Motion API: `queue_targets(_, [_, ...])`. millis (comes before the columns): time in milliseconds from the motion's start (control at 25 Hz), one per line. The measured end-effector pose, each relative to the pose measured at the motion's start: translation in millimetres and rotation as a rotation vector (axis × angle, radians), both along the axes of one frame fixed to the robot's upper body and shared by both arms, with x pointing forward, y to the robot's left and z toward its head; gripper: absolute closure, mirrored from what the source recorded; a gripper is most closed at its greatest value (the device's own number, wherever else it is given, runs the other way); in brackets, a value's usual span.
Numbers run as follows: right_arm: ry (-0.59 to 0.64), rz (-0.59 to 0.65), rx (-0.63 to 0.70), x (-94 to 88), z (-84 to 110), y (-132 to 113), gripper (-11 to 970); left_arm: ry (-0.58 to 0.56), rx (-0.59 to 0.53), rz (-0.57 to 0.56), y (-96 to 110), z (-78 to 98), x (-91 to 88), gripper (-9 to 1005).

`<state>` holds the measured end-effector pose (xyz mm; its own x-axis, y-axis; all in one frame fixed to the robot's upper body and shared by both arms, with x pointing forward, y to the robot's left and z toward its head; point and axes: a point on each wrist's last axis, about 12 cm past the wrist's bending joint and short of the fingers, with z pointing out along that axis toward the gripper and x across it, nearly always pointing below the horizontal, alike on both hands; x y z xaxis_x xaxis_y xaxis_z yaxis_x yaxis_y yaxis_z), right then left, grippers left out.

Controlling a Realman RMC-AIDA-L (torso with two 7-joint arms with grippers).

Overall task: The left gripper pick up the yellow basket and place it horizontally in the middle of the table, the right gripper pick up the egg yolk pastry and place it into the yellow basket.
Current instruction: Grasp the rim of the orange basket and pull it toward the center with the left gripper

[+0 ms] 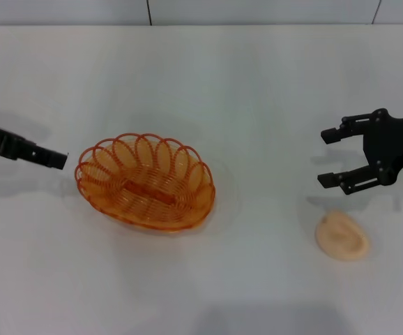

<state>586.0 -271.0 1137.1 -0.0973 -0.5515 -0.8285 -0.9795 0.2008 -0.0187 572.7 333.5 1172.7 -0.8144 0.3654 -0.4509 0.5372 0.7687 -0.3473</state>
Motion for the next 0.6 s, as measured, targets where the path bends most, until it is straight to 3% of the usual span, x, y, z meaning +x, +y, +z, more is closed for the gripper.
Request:
queue_targets(200, [-0.005, 0.008, 0.003, -0.2, -0.7, 3, 150, 0.048, 0.053, 0.004, -14, -13.7, 10.5, 184])
queue_targets(600, [-0.018, 0.018, 0.003, -0.2, -1.3, 5, 150, 0.055, 0.015, 0.041, -38, -33.2, 24.5, 185])
